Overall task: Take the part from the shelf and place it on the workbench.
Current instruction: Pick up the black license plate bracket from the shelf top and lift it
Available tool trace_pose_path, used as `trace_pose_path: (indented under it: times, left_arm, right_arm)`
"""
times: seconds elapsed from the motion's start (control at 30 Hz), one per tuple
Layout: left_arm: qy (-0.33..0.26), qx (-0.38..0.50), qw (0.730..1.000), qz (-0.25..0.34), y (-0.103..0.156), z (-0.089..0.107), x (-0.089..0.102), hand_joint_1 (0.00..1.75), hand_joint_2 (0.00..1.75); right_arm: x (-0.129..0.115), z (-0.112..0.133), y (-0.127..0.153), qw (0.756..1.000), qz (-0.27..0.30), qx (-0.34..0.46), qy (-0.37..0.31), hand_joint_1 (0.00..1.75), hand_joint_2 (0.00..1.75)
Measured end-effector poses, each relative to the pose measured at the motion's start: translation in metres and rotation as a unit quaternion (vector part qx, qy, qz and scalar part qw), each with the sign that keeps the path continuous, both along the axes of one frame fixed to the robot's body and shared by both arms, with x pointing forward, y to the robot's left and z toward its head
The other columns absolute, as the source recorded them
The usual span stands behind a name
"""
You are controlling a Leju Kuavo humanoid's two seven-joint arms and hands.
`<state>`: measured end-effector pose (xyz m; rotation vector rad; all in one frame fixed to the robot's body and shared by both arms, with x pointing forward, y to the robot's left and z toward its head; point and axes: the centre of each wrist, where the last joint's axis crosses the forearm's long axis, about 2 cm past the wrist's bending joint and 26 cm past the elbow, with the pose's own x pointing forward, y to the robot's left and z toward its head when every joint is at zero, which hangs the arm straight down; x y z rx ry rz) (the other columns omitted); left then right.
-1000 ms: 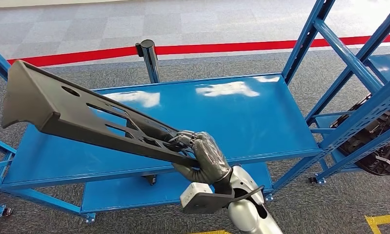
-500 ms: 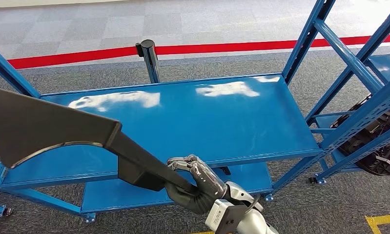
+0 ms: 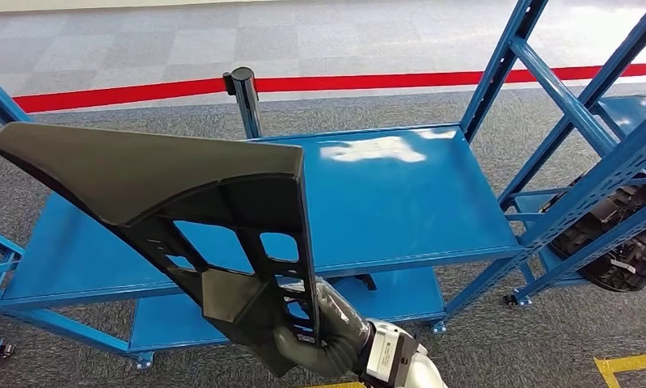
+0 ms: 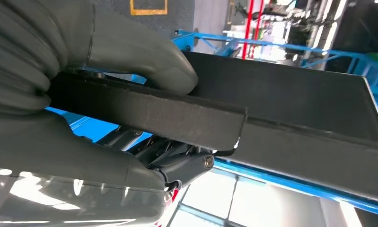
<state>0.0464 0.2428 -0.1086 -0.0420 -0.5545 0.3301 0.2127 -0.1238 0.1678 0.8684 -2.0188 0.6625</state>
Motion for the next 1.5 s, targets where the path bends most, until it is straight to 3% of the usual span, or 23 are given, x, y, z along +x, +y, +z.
trace_pose_path:
  times: [0.7, 1.5]
  left_arm:
    - [0.038, 0.029, 0.998, -0.032, 0.016, -0.002, -0.005, 0.00, 1.75]
    - [0.026, 0.047, 0.997, -0.052, 0.032, -0.002, -0.001, 0.00, 1.75]
  right_arm:
    - [0.001, 0.003, 0.004, 0.995, 0.082, 0.056, -0.016, 1.75, 1.75]
    - [-0.006, -0.007, -0.011, 0.994, 0.069, 0.074, -0.032, 1.75, 1.75]
